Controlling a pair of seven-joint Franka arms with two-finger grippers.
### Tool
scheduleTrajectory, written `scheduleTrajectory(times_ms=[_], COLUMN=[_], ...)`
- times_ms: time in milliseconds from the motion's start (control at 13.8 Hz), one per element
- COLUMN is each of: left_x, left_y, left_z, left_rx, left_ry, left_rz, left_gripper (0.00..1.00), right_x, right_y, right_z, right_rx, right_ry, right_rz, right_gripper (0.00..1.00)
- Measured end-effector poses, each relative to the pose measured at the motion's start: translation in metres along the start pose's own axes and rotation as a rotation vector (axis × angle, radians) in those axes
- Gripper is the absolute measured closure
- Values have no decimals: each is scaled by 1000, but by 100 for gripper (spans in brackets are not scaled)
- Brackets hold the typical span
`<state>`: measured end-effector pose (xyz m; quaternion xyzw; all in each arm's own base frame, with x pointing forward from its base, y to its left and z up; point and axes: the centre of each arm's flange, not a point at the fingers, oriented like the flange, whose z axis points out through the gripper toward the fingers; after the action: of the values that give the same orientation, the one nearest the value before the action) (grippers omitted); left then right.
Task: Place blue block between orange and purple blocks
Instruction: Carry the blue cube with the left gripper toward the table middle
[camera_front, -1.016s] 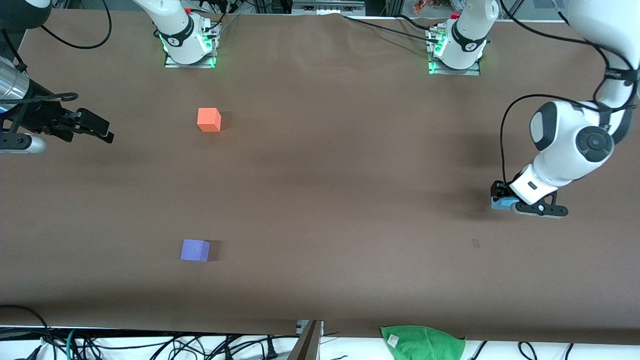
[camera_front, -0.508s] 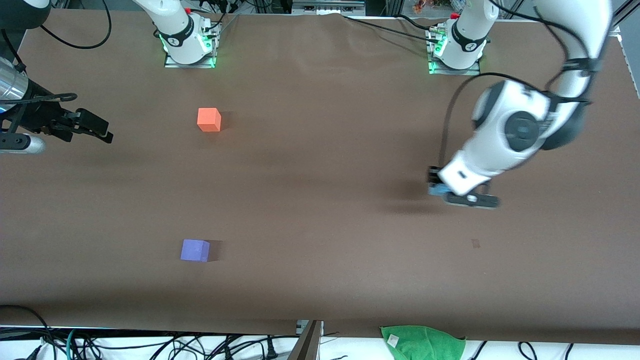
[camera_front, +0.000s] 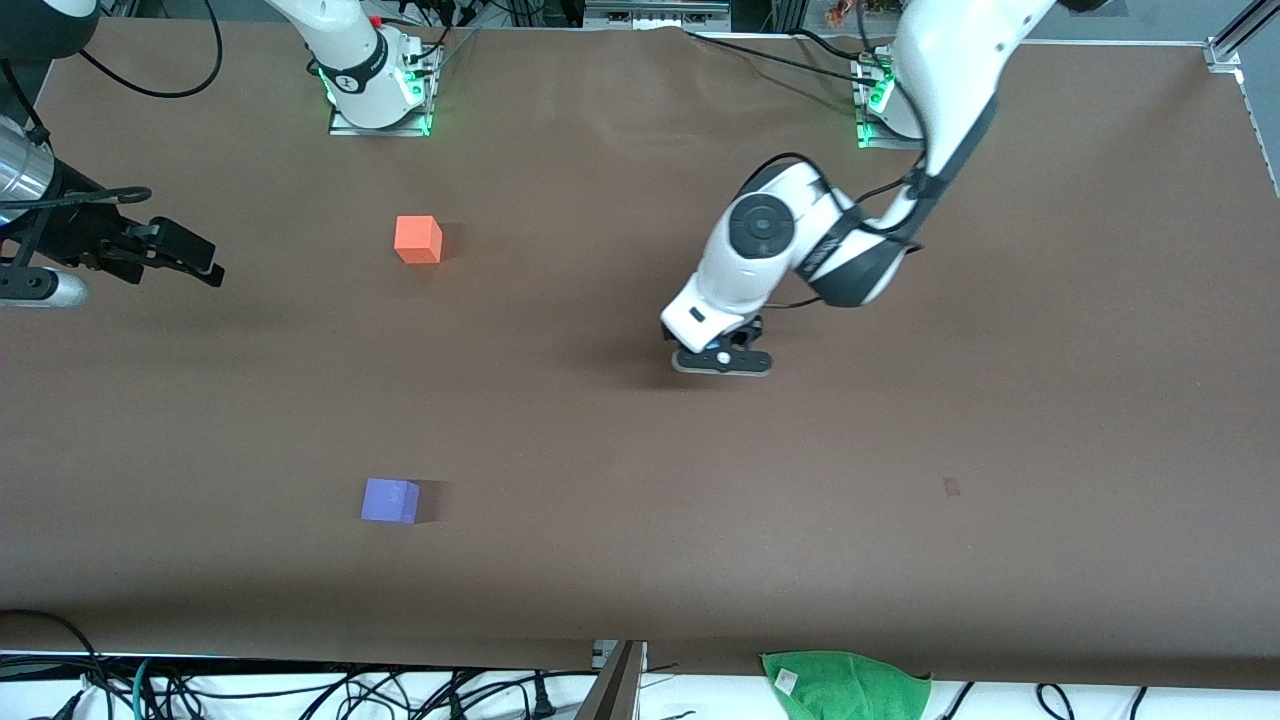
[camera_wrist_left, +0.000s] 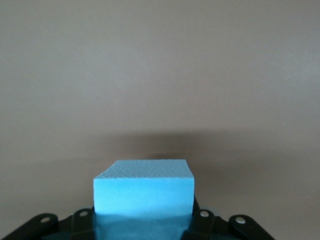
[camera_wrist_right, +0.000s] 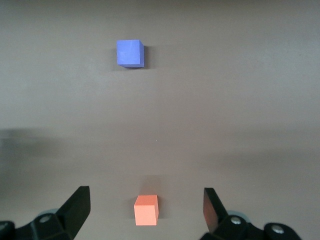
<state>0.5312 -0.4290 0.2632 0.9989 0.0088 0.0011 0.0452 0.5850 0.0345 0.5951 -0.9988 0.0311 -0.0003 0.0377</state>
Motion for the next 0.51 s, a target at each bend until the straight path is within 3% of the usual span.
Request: scheduleTrajectory(times_ms=[290, 508], left_x=[-38, -41], left_y=[32, 40], left_z=[63, 71], left_rx=[105, 96], left_ry=[60, 88], left_rz=[-17, -22], left_gripper=[42, 40], right_x=[0, 1], right_y=[0, 0], right_z=[0, 3], right_rx=[0, -1], right_ry=[1, -4], right_rz=[0, 1], right_gripper=[0, 0])
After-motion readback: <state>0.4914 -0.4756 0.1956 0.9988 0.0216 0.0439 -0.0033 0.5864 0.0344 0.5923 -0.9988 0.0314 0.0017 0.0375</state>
